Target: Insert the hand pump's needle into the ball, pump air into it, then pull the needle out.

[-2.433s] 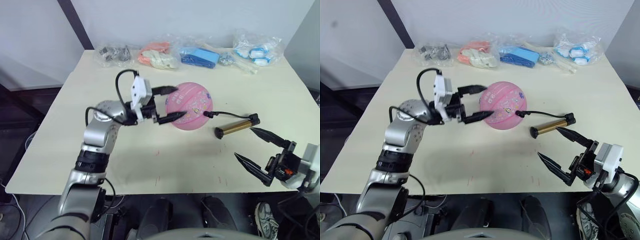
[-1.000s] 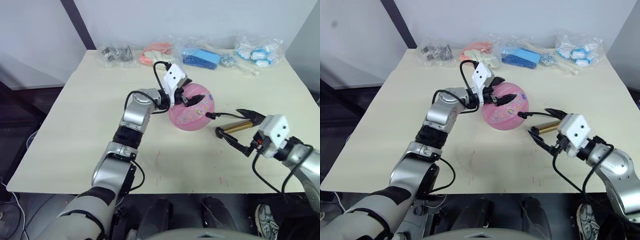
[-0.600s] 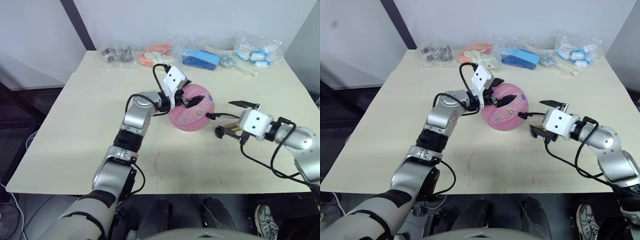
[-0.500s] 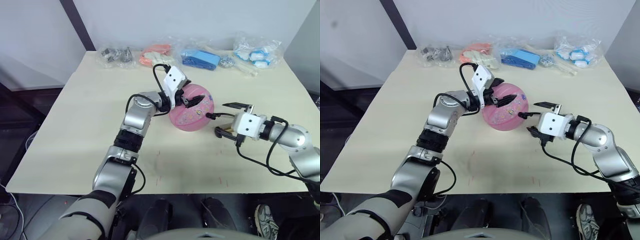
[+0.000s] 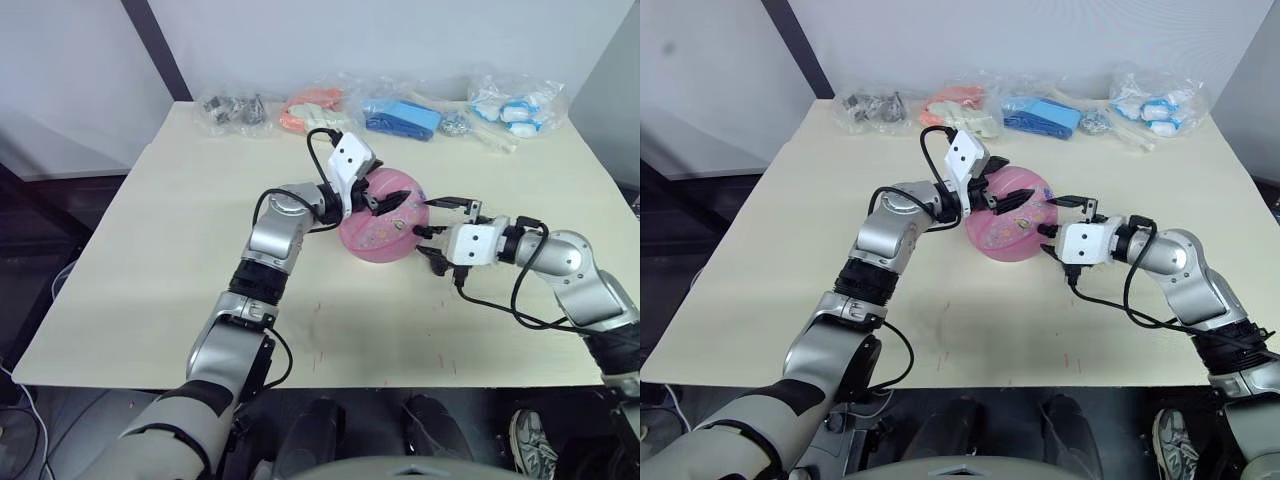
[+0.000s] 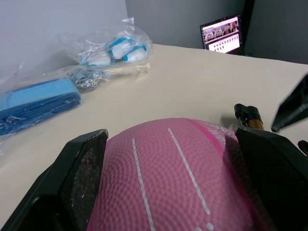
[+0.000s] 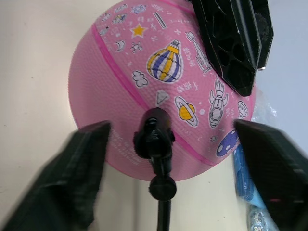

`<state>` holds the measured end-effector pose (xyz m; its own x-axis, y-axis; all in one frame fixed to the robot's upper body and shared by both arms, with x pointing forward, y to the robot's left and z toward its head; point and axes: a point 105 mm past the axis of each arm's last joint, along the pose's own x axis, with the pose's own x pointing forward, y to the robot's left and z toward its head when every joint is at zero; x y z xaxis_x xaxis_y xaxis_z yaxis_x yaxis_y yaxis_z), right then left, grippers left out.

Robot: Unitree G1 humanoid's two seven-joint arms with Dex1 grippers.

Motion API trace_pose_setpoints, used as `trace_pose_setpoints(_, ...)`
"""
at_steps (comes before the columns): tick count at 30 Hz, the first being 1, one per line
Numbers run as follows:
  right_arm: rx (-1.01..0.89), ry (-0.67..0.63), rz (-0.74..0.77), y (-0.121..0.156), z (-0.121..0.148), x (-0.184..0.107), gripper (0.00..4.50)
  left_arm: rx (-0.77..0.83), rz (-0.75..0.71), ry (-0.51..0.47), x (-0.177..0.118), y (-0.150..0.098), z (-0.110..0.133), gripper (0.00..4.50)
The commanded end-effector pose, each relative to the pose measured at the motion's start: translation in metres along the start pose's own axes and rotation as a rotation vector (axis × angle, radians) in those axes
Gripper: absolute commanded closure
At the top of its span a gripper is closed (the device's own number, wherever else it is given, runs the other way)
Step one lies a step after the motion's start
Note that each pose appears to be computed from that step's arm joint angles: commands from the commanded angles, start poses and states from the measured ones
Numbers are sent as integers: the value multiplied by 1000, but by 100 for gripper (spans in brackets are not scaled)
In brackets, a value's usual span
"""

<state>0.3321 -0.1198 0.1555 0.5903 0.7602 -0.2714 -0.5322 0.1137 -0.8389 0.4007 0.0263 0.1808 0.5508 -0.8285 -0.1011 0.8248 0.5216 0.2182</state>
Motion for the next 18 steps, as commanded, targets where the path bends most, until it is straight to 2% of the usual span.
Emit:
trace_pose_setpoints(1, -50, -31, -15, -7, 7, 0, 225, -73, -23, 171, 2, -13, -50, 0)
trace_pose_setpoints(4, -49, -35, -9, -6, 7, 0, 381, -76, -18, 167, 2, -12, -49, 0)
trace_pose_setpoints(5, -42, -41, -8, -5, 7, 0, 410, -78, -16, 166, 2, -12, -49, 0)
trace_pose_setpoints(9, 21, -49, -6, -1, 8, 0, 413, -72, -10, 165, 2, -12, -50, 0)
trace_pose_setpoints(13, 272, -72, -27, 9, 10, -3, 413, -30, 7, 150, 2, -12, -50, 0)
trace_pose_setpoints(18, 510, -56, -58, 19, 9, -11, 413, -5, 39, 183, 0, -15, -65, 0)
